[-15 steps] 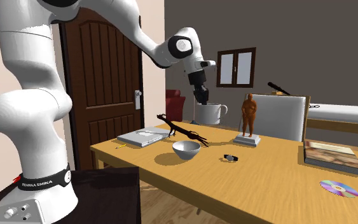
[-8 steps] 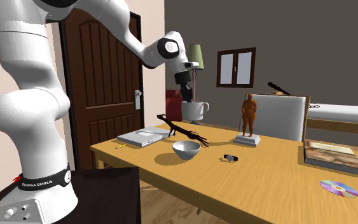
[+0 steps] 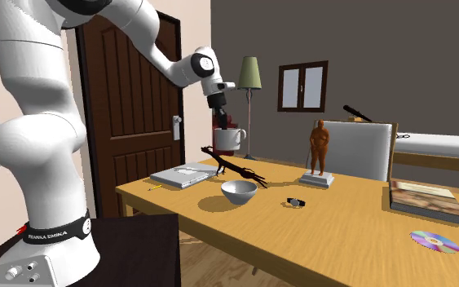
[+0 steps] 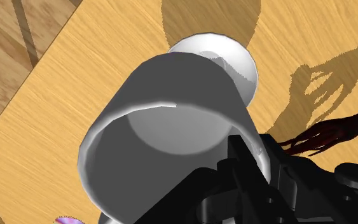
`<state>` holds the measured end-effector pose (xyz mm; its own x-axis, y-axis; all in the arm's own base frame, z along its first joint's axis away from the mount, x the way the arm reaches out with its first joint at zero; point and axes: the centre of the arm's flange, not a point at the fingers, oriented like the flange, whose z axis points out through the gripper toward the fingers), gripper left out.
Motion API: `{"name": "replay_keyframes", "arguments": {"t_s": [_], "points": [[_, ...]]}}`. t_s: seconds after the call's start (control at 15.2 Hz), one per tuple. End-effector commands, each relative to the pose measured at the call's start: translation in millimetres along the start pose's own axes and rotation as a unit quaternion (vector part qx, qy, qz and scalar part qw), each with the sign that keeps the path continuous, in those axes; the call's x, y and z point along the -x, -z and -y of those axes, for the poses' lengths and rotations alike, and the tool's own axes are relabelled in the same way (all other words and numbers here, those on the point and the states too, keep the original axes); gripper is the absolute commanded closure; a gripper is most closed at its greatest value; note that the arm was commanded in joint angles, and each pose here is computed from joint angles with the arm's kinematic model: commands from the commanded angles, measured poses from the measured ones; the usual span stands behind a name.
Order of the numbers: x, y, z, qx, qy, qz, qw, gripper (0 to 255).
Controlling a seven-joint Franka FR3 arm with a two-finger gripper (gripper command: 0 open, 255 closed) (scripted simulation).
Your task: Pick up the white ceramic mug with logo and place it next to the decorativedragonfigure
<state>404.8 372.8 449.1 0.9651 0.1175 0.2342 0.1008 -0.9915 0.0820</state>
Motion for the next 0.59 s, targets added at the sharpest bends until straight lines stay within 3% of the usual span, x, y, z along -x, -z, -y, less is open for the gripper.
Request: {"name": "replay_keyframes", "arguments": {"t_s": [0.0, 0.53], "points": [[15, 8, 21, 0.0, -0.001, 0.0, 1.0, 255], [60, 20, 101, 0.0, -0.001, 0.0, 1.0, 255]]}}
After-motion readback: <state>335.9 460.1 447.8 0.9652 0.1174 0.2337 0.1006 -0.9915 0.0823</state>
